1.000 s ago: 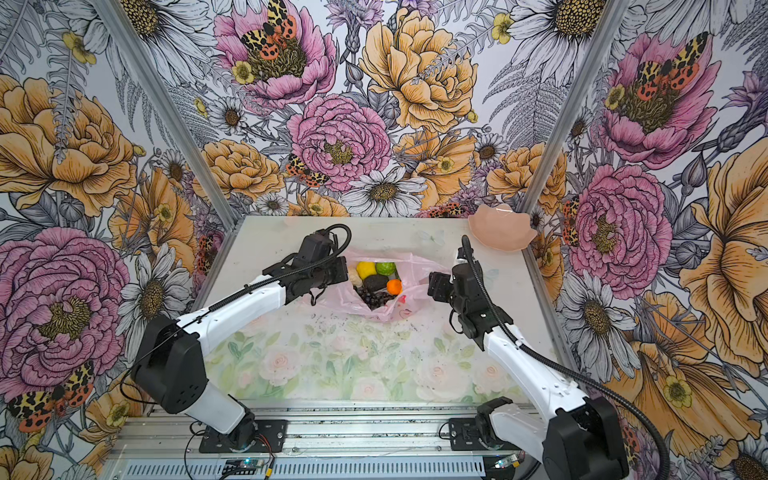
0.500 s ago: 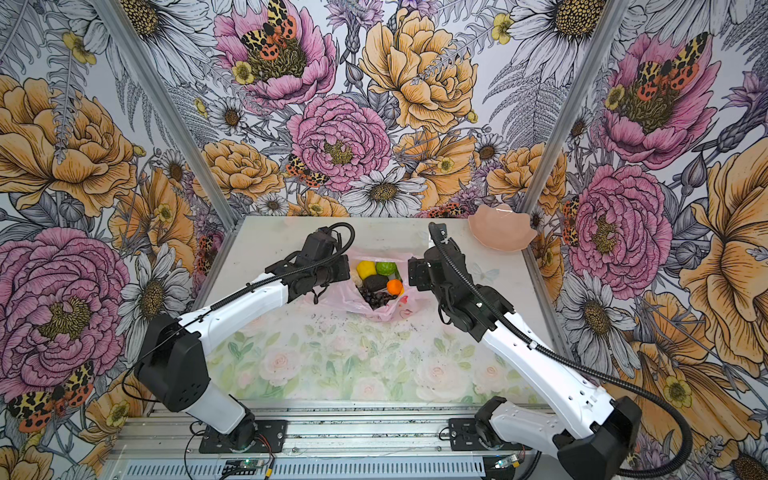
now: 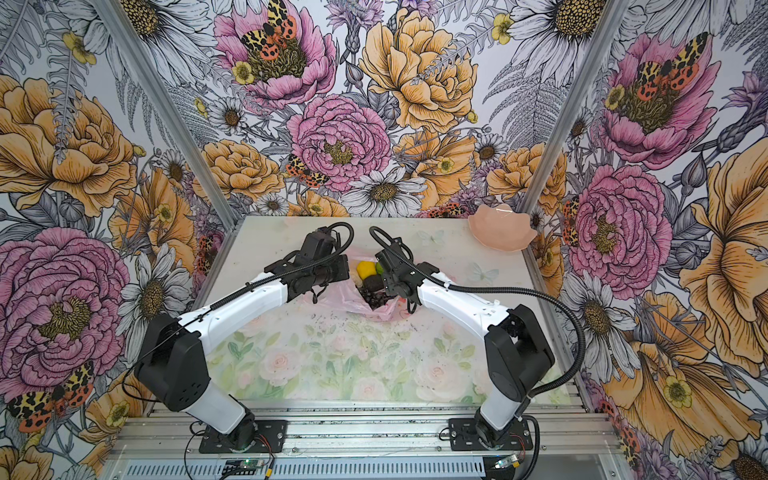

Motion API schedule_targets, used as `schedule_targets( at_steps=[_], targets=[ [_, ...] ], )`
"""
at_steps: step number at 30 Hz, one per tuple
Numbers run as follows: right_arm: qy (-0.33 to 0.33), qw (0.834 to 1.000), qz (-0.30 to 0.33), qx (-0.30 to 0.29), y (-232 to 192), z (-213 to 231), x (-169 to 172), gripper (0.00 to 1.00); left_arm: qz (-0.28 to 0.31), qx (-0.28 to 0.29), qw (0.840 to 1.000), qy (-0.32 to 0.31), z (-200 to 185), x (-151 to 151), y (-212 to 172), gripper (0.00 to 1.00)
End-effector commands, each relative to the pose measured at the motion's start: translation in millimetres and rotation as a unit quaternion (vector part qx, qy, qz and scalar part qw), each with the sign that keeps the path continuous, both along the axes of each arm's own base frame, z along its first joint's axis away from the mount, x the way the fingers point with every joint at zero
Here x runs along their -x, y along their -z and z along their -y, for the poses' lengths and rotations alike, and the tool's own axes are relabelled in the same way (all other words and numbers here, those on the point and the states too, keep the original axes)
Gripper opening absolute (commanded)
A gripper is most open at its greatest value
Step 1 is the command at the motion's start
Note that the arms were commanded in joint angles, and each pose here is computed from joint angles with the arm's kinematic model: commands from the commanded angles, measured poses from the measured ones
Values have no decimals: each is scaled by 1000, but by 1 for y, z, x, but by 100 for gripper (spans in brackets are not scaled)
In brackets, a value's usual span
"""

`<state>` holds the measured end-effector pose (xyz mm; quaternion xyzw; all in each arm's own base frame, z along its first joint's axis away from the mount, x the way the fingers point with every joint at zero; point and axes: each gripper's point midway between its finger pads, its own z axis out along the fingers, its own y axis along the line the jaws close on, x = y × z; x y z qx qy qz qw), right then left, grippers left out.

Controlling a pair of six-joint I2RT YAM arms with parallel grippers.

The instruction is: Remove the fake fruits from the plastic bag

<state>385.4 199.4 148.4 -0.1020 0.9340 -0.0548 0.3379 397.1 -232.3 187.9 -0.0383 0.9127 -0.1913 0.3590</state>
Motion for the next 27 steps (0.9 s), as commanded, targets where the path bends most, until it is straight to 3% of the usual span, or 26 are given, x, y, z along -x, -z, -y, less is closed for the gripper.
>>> schedule_targets(
  at_steps=[1, 5, 7, 10, 13, 19, 22, 27],
  targets=[
    [16, 1000, 14, 5, -5, -3, -17, 64, -3, 20, 1000, 3, -2, -4, -6, 0],
    [13, 1000, 9, 0, -3, -4, -25, 18, -6, 24, 1000, -2, -12, -8, -7, 0],
    [8, 1000, 10, -18, -11, -1, -25, 0, -6, 19, 1000, -3, -19, -10, -10, 0],
    [-45, 992, -4, -114, -34, -9, -20, 0, 11, 17, 1000, -10, -33, -9, -23, 0],
    [-94, 976, -10, -194, -61, -15, -7, 0, 67, 8, 998, -19, -45, 1, -50, 0],
    [-117, 931, -3, -346, -88, -5, 11, 0, 132, 21, 991, -14, -61, 17, -71, 0],
    [-97, 919, -14, -383, -75, 6, 6, 0, 91, 47, 994, -37, -77, 1, -50, 0],
    [-48, 916, -31, -398, -31, 22, -13, 0, -20, 57, 997, -44, -81, -33, 5, 0]
  ],
)
